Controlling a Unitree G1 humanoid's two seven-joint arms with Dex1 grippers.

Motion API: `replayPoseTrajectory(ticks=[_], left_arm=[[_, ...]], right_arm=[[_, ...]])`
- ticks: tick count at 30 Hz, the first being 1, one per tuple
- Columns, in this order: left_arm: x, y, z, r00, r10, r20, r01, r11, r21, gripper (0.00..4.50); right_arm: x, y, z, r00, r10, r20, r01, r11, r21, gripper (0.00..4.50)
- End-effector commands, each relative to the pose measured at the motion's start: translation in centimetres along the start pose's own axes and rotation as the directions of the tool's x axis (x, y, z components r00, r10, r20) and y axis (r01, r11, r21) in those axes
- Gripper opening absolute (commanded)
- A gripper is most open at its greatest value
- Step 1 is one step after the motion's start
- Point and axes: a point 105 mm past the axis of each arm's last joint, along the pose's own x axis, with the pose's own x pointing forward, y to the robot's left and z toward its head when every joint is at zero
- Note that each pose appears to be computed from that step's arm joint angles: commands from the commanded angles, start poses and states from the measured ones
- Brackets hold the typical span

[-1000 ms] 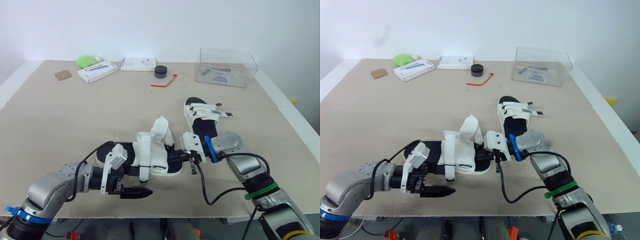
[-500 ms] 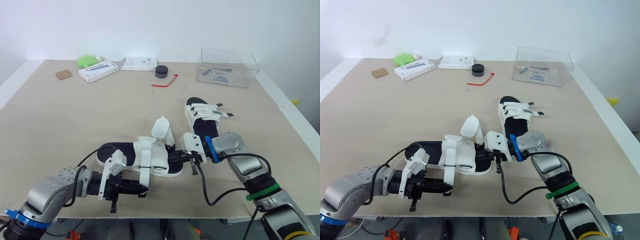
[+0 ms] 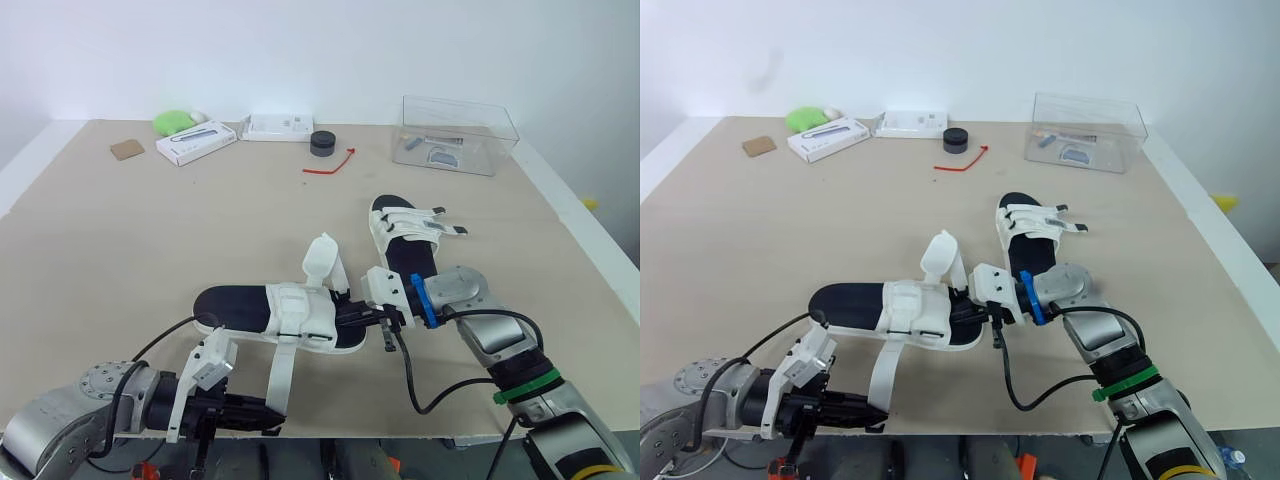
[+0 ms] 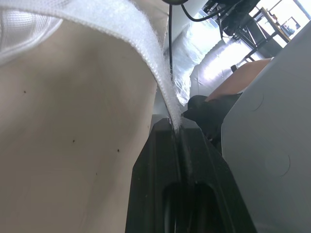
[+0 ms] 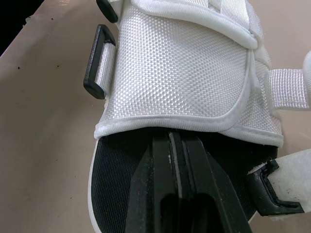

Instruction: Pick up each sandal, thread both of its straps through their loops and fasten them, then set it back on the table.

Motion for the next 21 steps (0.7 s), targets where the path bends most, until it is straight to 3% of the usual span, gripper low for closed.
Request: replayPoseTrajectory(ticks=[1, 3, 5, 7, 9, 11, 14, 18, 21], left_arm=[[0.3, -1.0, 0.7, 0.999, -0.041, -0.032, 0.043, 0.995, 0.093, 0.05], [0.2, -1.4, 0.3, 0.997, -0.047, -0.066, 0.054, 0.992, 0.115, 0.05], [0.0, -1.8, -0.1, 0.994, -0.056, -0.093, 0.067, 0.989, 0.13, 0.6], [-0.4, -2.0, -0.3, 0.99, -0.058, -0.131, 0.08, 0.981, 0.176, 1.34], [-1.0, -2.0, -0.5, 0.985, -0.05, -0.164, 0.087, 0.969, 0.231, 2.36], [-1.9, -1.0, 0.2, 0.982, 0.02, -0.185, 0.055, 0.92, 0.388, 3.3], [-3.4, 0.8, 1.6, 0.963, 0.151, -0.221, 0.052, 0.706, 0.707, 4.4], [-4.5, 2.2, 3.8, 0.961, 0.226, -0.159, 0.07, 0.355, 0.932, 4.4], [-4.2, 2.4, 4.4, 0.965, 0.208, -0.159, 0.131, 0.143, 0.981, 4.4]], right_arm=[[0.2, 0.2, -0.9, 0.999, 0.021, -0.037, -0.02, 1.0, 0.015, 0.0], [0.3, 0.0, -0.9, 0.999, 0.02, -0.037, -0.02, 1.0, 0.013, 0.0], [0.2, 0.0, -0.9, 0.999, 0.021, -0.036, -0.02, 1.0, 0.013, 0.0], [0.2, 0.1, -0.9, 0.999, 0.023, -0.037, -0.023, 1.0, 0.013, 0.0], [0.2, 0.2, -1.0, 0.999, 0.026, -0.038, -0.026, 1.0, 0.014, 0.0], [0.1, 0.1, -1.0, 0.999, 0.027, -0.04, -0.026, 1.0, 0.015, 0.0], [0.0, -0.1, -1.1, 0.999, 0.027, -0.043, -0.026, 1.0, 0.014, 0.0], [0.0, -0.2, -1.1, 0.999, 0.029, -0.045, -0.029, 1.0, 0.011, 0.0], [0.0, -0.2, -1.1, 0.998, 0.033, -0.045, -0.033, 0.999, 0.009, 0.0]])
